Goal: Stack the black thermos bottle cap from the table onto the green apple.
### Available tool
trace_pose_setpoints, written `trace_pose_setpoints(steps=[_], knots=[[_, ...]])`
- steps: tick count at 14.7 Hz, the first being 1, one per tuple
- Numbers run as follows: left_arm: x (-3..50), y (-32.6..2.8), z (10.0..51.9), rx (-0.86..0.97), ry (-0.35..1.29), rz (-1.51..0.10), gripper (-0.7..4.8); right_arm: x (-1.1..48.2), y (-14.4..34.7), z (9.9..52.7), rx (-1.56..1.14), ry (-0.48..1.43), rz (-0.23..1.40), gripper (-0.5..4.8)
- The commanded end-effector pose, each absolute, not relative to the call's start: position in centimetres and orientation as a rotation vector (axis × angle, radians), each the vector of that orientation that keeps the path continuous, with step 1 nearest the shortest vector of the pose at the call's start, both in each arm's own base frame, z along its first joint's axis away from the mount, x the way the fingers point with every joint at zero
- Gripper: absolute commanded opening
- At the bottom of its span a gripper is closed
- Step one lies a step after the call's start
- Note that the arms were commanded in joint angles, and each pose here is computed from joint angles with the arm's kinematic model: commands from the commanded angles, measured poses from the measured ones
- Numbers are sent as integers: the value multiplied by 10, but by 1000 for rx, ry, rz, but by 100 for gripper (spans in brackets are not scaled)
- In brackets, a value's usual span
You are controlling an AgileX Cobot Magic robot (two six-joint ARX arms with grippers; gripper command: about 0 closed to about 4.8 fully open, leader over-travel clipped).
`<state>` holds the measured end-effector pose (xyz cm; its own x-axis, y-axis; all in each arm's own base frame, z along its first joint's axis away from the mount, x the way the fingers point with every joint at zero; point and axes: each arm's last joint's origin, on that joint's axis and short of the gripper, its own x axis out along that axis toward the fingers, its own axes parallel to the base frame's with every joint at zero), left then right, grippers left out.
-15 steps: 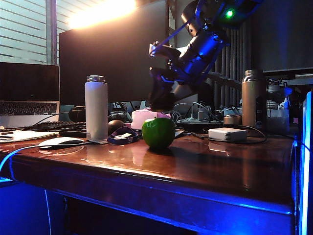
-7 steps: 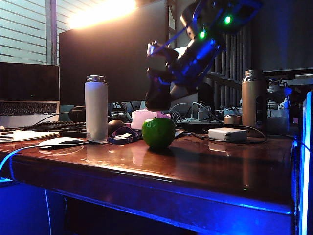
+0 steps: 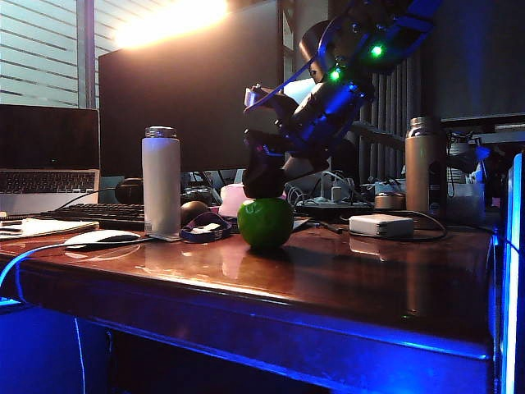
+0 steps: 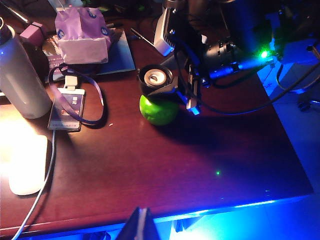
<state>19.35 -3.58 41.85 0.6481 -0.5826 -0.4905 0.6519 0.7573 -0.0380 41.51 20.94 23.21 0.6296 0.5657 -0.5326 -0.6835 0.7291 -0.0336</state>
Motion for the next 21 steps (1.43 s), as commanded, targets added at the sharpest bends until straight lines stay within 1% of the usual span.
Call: trace_pose_setpoints(steps=[1,12,14,16,17,20,21], knots=[[193,-36,420,153,490,-709,-3,415,210,237,-243,503,711,291],[193,-36,420,152,490,-709,-3,411,208,230,-248,582,729,294],[193,-36,420,152,490,-709,-3,411,208,230,-250,580,747,315],[193,-36,420,152,490,-709,-3,411,209,230,-255,576,767,319],[193,-36,420,152,490,-709,-3,411,209,230,-255,576,766,349],[193,-36,420,152,490,-709,-3,411,209,230,-259,576,760,351],[193,-36,420,152,490,-709,-3,411,209,230,-259,576,761,377]])
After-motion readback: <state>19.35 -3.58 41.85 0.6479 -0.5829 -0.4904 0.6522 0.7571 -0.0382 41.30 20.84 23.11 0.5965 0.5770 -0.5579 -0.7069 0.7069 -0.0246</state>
